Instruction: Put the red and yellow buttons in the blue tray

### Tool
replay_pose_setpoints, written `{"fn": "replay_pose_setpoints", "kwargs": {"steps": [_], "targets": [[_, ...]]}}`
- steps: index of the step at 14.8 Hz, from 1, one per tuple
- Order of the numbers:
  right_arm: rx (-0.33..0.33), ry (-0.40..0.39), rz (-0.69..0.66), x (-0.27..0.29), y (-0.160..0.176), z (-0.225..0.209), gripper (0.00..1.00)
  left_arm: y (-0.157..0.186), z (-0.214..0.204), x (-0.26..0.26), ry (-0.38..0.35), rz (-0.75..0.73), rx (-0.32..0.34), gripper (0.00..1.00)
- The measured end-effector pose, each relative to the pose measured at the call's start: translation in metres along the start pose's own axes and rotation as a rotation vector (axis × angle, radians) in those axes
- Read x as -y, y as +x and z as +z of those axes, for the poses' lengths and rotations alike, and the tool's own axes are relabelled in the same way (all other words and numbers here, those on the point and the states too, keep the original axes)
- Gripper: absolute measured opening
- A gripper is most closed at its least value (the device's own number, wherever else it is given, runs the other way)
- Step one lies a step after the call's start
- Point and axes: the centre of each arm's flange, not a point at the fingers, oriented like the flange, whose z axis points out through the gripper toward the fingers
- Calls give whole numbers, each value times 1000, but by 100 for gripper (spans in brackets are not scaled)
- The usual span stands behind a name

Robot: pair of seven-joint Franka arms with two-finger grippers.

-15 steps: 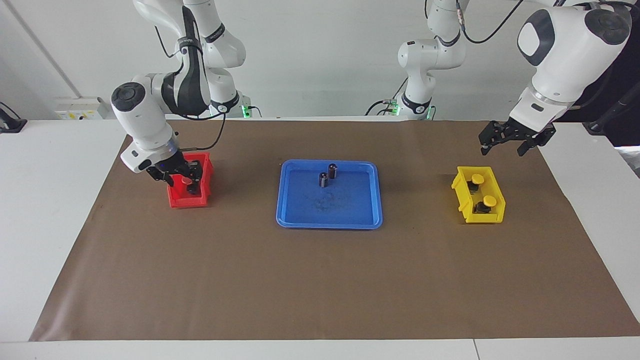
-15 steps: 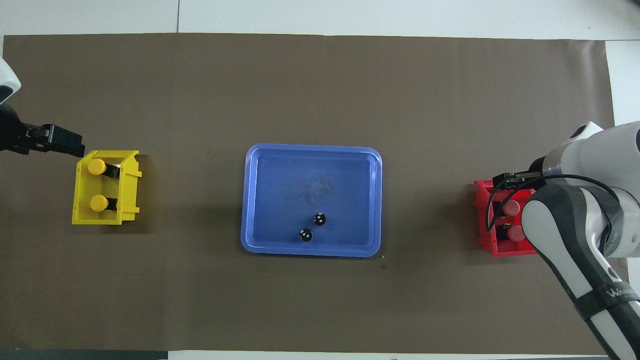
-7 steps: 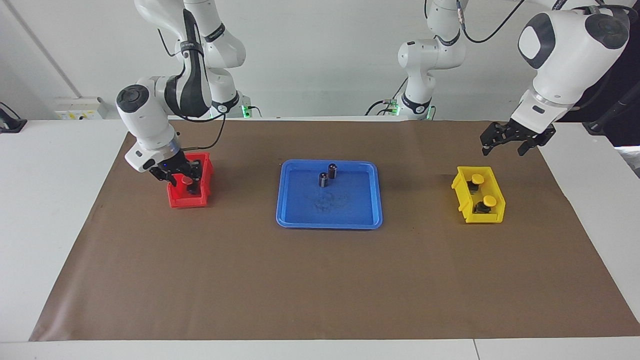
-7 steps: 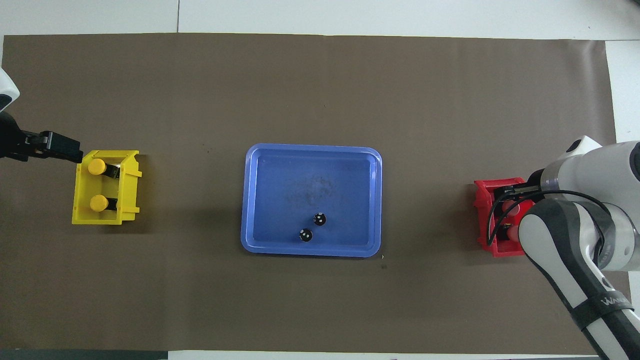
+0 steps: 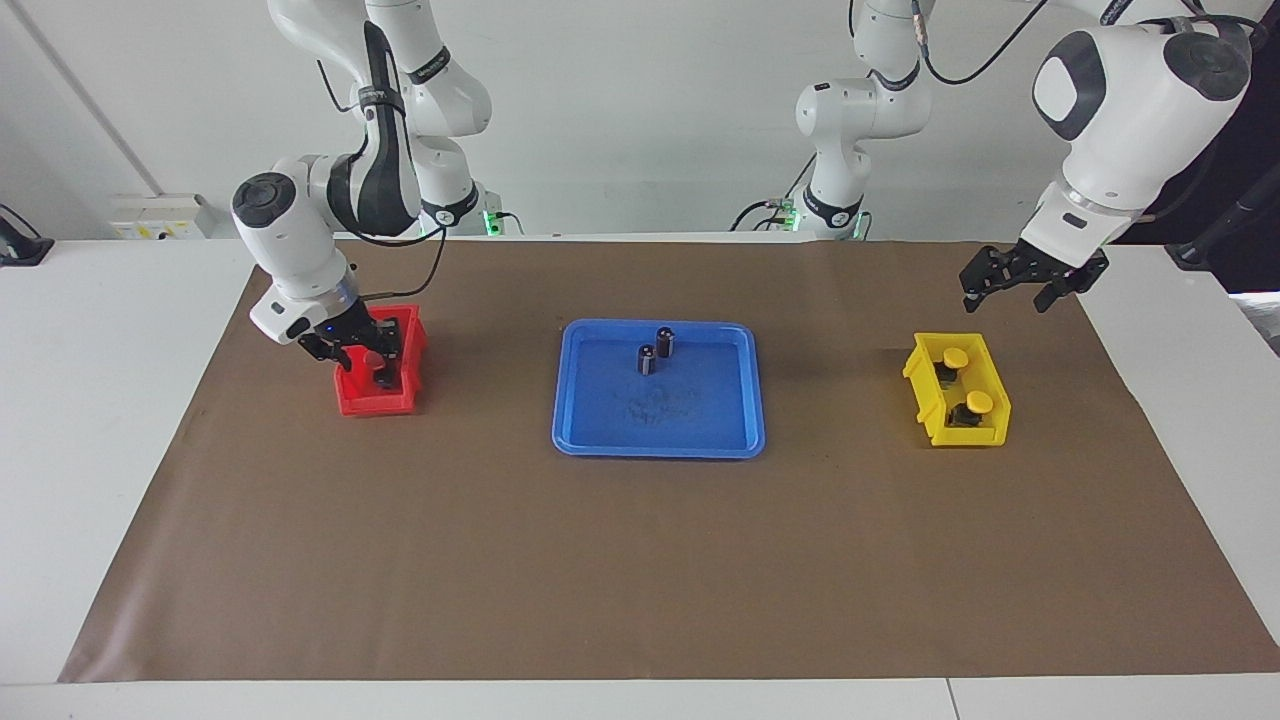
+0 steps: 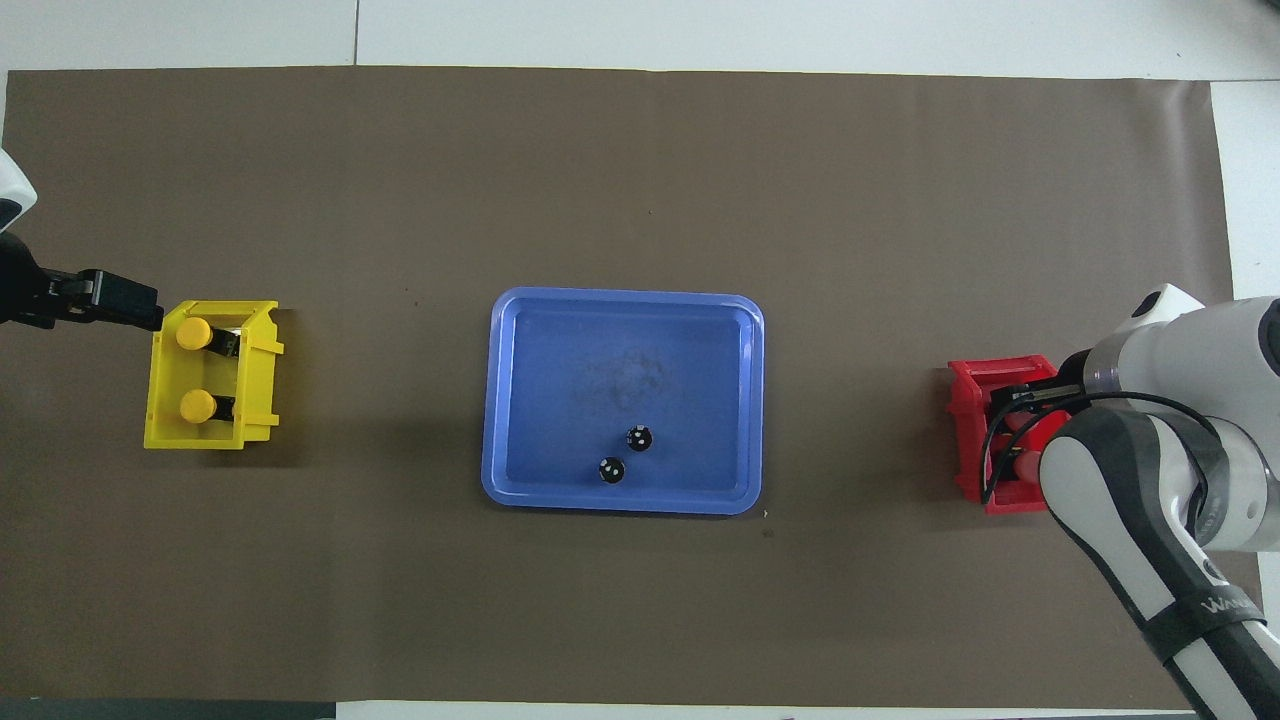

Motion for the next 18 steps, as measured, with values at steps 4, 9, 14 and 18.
{"fn": "replay_pose_setpoints", "kwargs": {"steps": [4, 9, 14, 18], "targets": [[8, 1, -3, 1, -4, 7, 63, 0, 0, 0, 0, 0, -2, 100], [13, 2, -9, 2, -9, 9, 59, 0, 0, 0, 0, -1, -3, 100], [13, 2, -22, 2, -10, 9, 42, 0, 0, 0, 0, 0, -5, 100], [4, 1, -48, 1, -5, 0, 42, 2, -2, 0, 1, 0, -22, 100]]}}
